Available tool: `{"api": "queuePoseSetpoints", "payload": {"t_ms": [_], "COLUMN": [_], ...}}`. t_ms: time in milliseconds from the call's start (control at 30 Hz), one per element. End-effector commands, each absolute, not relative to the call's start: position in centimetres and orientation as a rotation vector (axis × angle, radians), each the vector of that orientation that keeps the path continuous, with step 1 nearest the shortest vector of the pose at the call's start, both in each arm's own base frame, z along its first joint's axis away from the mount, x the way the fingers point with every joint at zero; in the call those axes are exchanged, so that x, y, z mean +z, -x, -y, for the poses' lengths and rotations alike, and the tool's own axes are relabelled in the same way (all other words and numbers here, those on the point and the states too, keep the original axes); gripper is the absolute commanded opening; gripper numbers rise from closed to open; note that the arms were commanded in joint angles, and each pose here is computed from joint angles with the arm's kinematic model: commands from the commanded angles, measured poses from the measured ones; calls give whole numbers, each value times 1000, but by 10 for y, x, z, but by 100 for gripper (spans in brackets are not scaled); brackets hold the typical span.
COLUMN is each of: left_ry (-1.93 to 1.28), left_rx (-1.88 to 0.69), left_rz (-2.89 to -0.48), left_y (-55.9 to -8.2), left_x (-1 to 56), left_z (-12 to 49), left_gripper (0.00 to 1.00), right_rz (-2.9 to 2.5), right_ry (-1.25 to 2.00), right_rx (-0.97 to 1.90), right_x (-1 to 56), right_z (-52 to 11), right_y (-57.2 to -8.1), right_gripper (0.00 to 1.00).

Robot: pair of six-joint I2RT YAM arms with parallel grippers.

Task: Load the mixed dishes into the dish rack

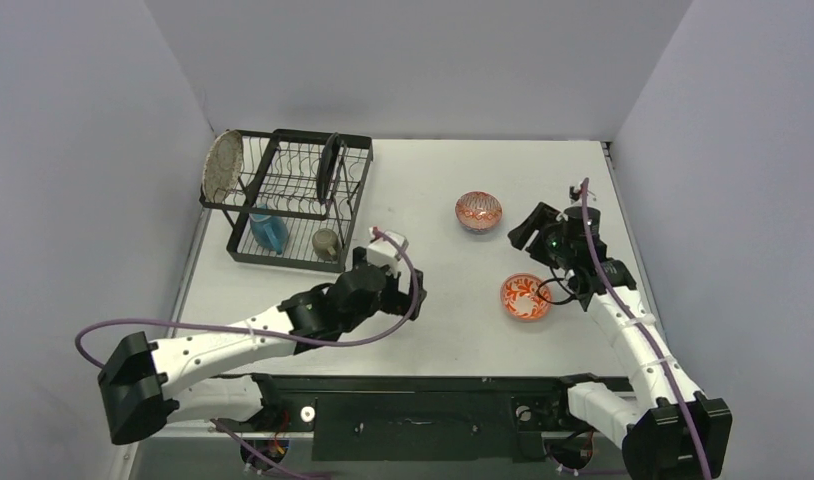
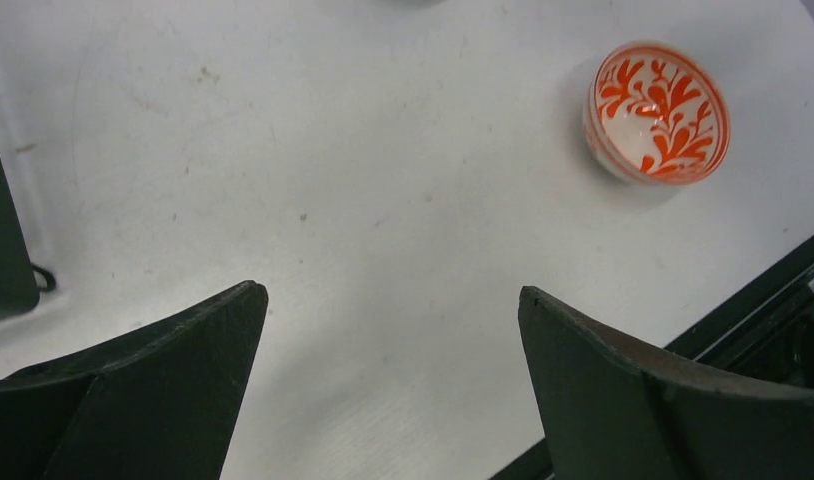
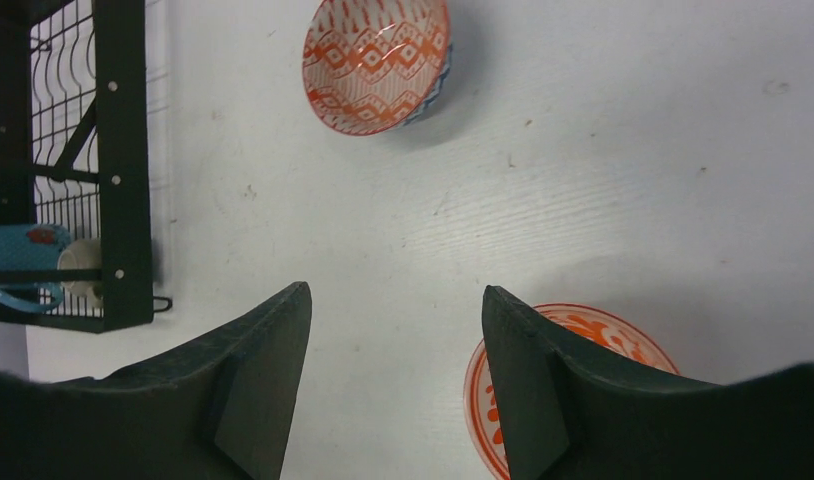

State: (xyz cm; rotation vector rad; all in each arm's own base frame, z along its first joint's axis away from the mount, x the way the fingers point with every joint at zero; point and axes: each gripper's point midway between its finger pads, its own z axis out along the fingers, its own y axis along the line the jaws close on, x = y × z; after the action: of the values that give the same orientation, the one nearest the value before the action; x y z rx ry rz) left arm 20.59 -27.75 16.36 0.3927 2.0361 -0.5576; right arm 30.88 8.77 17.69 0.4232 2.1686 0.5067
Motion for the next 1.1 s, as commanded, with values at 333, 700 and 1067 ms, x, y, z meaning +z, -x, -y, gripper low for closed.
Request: {"api": "queuePoseSetpoints", "payload": {"t_ms": [333,700,1067], "left_ry": [-436,-457,-483], "left_rx": [-836,-893,-902], "left_rz": [-1981,-2009,-1983], "left_y": [-248,-237,-245], "left_x": [250,273,293], "left_z": [325,298,294], "left_gripper": [96,96,96], "right_rz": [-2213,-2357,-2373], "right_ry": [-494,-495,-422], "right_rx": [509,426,317], "right_x": [150,90,69], "right_z": [-77,-86,-104], "right_y": [-384,-447,-475], "right_gripper": [59,50,38]}}
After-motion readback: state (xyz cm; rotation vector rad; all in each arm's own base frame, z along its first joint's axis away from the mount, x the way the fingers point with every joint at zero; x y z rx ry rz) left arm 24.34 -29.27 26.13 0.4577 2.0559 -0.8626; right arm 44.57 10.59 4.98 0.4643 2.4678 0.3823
